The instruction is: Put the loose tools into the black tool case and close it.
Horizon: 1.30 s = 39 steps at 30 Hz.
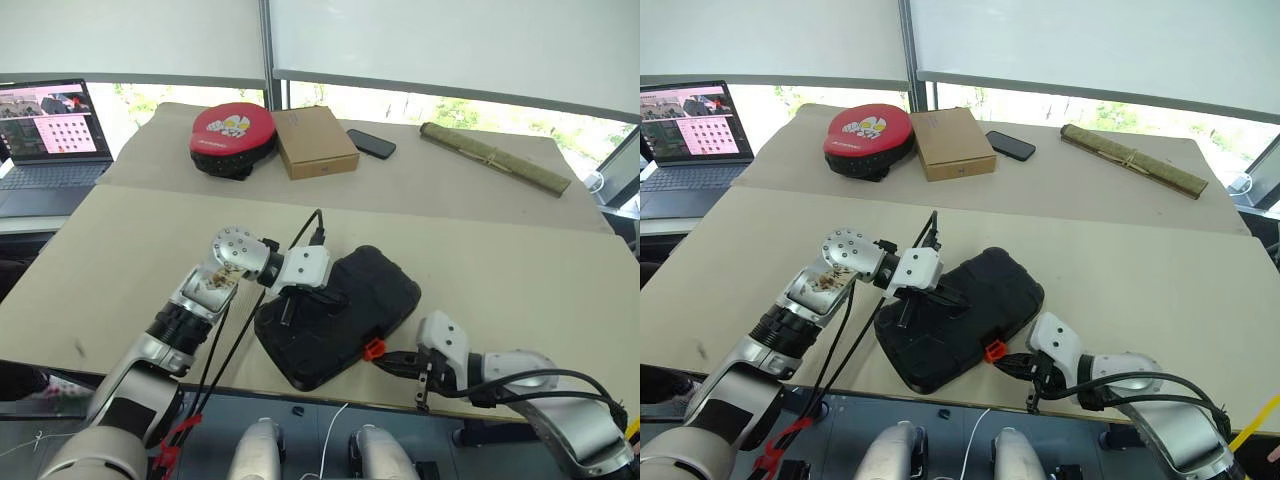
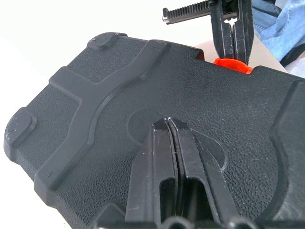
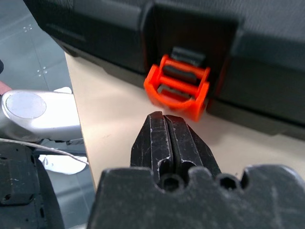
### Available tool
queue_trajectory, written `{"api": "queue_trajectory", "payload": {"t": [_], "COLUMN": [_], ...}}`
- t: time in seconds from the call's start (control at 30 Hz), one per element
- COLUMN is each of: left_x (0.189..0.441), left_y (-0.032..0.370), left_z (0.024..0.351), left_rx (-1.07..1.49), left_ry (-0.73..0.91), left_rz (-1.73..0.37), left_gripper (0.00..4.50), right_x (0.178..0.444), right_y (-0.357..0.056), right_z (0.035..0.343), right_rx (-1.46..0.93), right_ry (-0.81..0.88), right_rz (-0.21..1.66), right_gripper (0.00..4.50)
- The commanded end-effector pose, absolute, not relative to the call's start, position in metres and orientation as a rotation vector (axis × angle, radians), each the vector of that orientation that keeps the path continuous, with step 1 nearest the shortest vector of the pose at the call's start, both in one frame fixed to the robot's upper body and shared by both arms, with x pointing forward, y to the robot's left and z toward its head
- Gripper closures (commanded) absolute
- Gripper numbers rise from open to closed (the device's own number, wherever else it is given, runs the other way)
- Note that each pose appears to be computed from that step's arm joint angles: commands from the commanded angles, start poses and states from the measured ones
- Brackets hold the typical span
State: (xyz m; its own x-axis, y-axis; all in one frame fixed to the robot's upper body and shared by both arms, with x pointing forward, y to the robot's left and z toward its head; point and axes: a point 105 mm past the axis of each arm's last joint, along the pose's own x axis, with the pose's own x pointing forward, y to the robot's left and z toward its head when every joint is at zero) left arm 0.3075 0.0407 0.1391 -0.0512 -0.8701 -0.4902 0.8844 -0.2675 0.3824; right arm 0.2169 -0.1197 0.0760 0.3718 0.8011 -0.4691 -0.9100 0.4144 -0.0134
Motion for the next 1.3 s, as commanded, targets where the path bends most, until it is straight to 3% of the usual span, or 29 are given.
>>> {"api": "queue_trajectory", "payload": {"t": [0.03, 0.13, 0.33, 0.6, 1.0, 1.1, 1.2, 1.3], "left_x": [0.307, 0.302, 0.291, 0.291, 0.31, 0.324, 0.318, 0.306], "left_y": [0.042, 0.038, 0.035, 0.036, 0.051, 0.088, 0.123, 0.163], "left_z": [0.128, 0.124, 0.108, 0.086, 0.1, 0.129, 0.154, 0.18], "left_rx": [0.769, 0.78, 0.861, 0.953, 0.857, 0.637, 0.497, 0.368], "left_ry": [0.074, 0.076, 0.076, 0.086, 0.124, 0.201, 0.242, 0.304], "left_rz": [-1.678, -1.712, -1.769, -1.783, -1.663, -1.534, -1.486, -1.422], "left_gripper": [4.41, 4.41, 4.41, 4.41, 4.41, 3.8, 2.77, 1.65], "right_x": [0.218, 0.229, 0.24, 0.224, 0.227, 0.223, 0.217, 0.21], "right_y": [-0.114, -0.106, -0.097, -0.095, -0.109, -0.139, -0.162, -0.184], "right_z": [0.075, 0.079, 0.117, 0.132, 0.133, 0.152, 0.166, 0.182], "right_rx": [-0.317, -0.297, -0.206, -0.22, -0.337, -0.326, -0.328, -0.309], "right_ry": [0.406, 0.345, 0.181, 0.172, 0.227, 0.253, 0.276, 0.294], "right_rz": [1.116, 1.075, 1.048, 1.084, 1.103, 1.083, 1.087, 1.101], "right_gripper": [4.5, 4.5, 4.5, 4.5, 4.5, 4.5, 3.76, 2.72]}}
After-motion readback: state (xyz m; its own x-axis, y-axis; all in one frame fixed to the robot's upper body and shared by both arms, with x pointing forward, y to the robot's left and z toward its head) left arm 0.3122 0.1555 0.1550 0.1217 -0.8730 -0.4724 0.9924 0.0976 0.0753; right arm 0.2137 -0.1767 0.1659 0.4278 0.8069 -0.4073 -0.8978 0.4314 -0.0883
